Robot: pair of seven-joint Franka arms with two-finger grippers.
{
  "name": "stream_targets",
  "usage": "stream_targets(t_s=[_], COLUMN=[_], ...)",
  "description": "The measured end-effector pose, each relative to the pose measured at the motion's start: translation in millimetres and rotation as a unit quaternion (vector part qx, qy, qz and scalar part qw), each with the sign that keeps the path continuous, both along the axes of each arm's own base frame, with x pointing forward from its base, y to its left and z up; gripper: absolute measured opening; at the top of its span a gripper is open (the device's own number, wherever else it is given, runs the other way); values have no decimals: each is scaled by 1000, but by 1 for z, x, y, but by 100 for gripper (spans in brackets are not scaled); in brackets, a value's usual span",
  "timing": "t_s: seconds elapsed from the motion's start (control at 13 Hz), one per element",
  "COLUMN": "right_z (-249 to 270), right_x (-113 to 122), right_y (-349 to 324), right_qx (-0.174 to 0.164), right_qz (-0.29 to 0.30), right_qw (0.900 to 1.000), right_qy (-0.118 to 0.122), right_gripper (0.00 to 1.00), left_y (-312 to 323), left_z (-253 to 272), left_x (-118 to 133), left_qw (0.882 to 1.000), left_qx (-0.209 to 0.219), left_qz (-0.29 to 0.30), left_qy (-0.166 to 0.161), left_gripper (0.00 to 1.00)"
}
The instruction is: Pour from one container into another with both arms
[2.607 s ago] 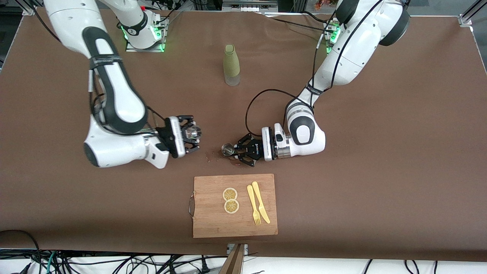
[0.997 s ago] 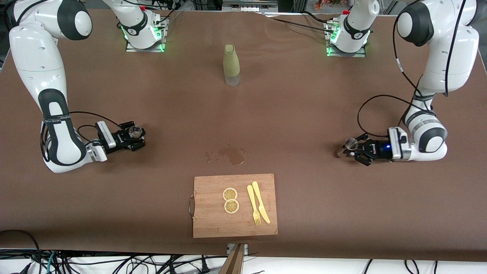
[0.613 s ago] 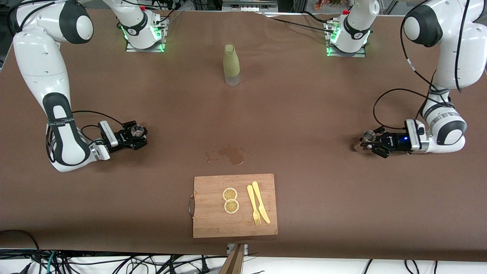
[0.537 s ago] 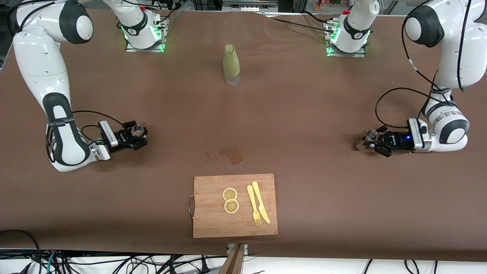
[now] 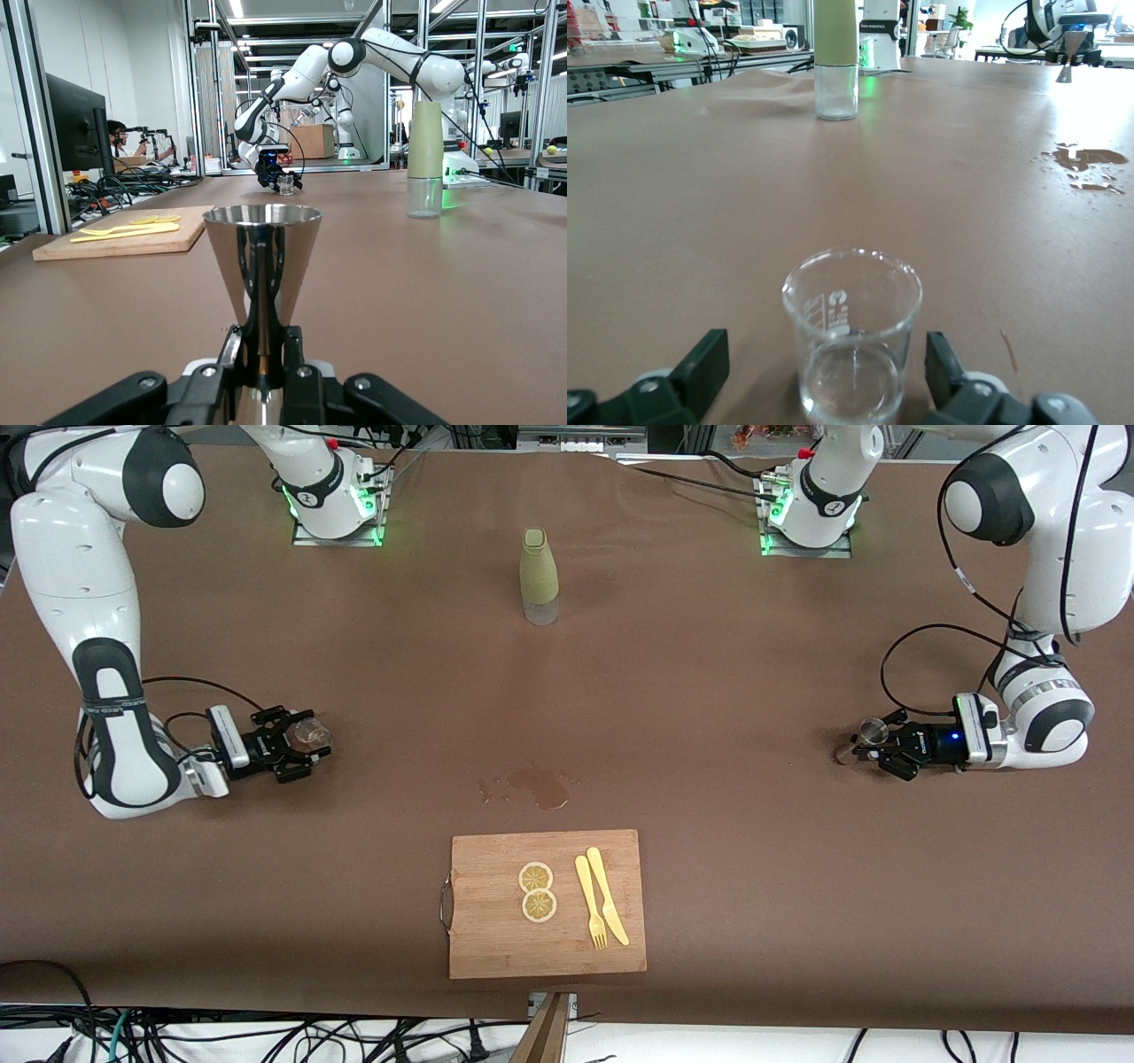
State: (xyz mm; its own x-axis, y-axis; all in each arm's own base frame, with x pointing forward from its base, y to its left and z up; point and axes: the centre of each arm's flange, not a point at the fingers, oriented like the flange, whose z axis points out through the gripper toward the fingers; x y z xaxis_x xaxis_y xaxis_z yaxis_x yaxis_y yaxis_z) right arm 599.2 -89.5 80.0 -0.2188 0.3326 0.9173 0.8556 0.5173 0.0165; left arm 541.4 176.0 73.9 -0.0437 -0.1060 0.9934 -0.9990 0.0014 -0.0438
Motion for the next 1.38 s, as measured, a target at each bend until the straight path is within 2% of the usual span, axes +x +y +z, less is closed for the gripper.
stream_targets(t_s=[0.31, 0.54, 0.61, 0.77, 1.0, 1.07, 1.15, 1.38], right_z=[18, 50, 65, 101, 158, 176, 195, 250], right_x=[7, 17, 19, 25, 25, 24, 23, 19], right_y=[-17, -31, -34, -36, -46, -48, -50, -44], right_qx=[-19, -47, -54, -69, -91, -106, -123, -157], right_qz=[-12, -32, -39, -52, -66, -68, -73, -97], right_qw=[1000, 998, 998, 996, 993, 991, 988, 977], right_qy=[-9, -5, 2, 15, 41, 48, 57, 105], right_gripper=[100, 100, 100, 100, 100, 100, 100, 100], left_y=[-2, -2, -1, 3, 17, 24, 32, 47], left_z=[-18, -18, -18, -19, -3, 9, 27, 88], left_x=[-8, -8, -7, -2, 16, 25, 35, 57], left_qw=[1000, 1000, 1000, 1000, 995, 991, 984, 946], left_qx=[-6, -7, -4, 14, 78, 108, 143, 249], left_qz=[-2, -2, -2, -2, -43, -58, -71, -72], left_qy=[10, 10, 9, 14, 33, 49, 82, 195], left_gripper=[21, 21, 26, 46, 79, 88, 99, 100])
